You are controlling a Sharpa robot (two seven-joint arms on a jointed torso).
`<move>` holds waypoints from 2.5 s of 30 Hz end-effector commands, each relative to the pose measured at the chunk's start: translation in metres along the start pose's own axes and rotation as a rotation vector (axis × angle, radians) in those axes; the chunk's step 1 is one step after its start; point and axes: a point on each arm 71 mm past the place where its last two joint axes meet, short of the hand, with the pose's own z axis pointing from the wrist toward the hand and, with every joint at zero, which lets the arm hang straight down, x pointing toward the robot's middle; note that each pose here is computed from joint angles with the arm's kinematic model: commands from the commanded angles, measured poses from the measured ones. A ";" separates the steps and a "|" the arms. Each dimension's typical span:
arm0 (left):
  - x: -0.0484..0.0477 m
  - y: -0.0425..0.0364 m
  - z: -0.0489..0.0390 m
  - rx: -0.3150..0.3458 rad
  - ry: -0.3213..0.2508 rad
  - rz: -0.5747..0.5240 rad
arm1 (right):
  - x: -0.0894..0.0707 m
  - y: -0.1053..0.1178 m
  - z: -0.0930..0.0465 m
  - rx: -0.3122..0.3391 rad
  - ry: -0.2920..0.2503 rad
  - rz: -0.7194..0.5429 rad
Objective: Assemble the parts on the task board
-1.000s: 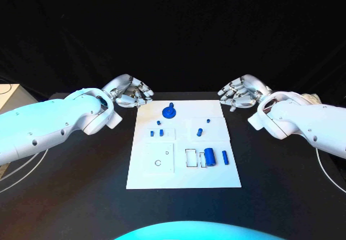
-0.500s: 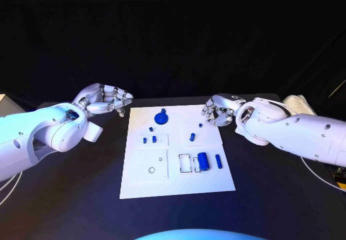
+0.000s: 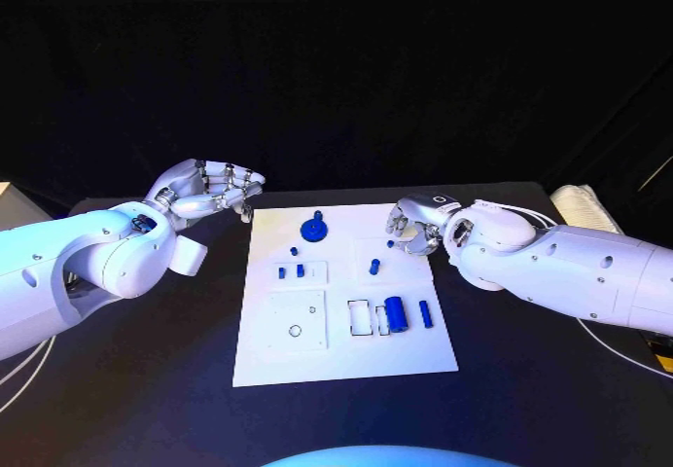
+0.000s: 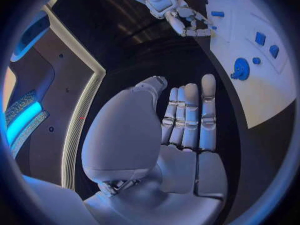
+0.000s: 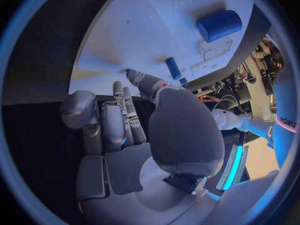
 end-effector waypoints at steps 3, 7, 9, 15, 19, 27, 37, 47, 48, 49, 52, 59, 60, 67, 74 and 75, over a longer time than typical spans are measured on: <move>0.0016 -0.0027 -0.0004 0.023 0.001 -0.031 | 0.005 0.003 0.002 0.011 0.012 -0.056; 0.0018 -0.0027 -0.0003 0.022 -0.001 -0.031 | 0.008 0.007 0.003 0.001 0.018 -0.052; 0.0019 -0.0026 -0.0002 0.021 -0.001 -0.031 | 0.010 0.009 0.003 -0.003 0.022 -0.050; 0.0021 -0.0024 0.0001 0.017 -0.002 -0.030 | 0.013 0.010 0.004 -0.005 0.031 -0.048; 0.0023 -0.0023 0.0002 0.014 -0.002 -0.030 | 0.015 0.011 0.005 -0.003 0.037 -0.048; 0.0028 -0.0023 0.0002 0.012 -0.001 -0.031 | 0.020 0.012 0.007 -0.001 0.052 -0.048; 0.0030 -0.0023 0.0002 0.011 -0.001 -0.031 | 0.028 0.012 0.008 0.017 0.073 -0.056; 0.0030 -0.0021 0.0007 0.010 0.000 -0.033 | 0.024 0.011 0.006 0.038 -0.006 -0.053; 0.0029 -0.0021 0.0007 0.009 0.000 -0.033 | 0.023 0.011 0.006 0.037 -0.013 -0.051; 0.0028 -0.0020 0.0008 0.009 -0.001 -0.033 | 0.022 0.011 0.005 0.036 -0.026 -0.047; 0.0020 -0.0017 0.0011 0.009 -0.003 -0.034 | 0.020 0.011 0.004 0.029 -0.062 -0.032; -0.0002 -0.0007 0.0018 0.006 -0.010 -0.037 | 0.013 0.011 -0.001 0.018 -0.131 0.010; -0.0003 -0.0006 0.0019 0.006 -0.010 -0.038 | 0.011 0.010 -0.002 0.017 -0.138 0.016; -0.0015 0.0002 0.0028 0.003 -0.014 -0.041 | -0.001 0.012 -0.011 0.003 -0.168 0.066; -0.0014 0.0007 0.0041 0.000 -0.014 -0.042 | -0.009 0.029 -0.023 -0.050 -0.181 0.111; -0.0011 0.0008 0.0043 0.000 -0.013 -0.042 | -0.010 0.034 -0.024 -0.062 -0.179 0.117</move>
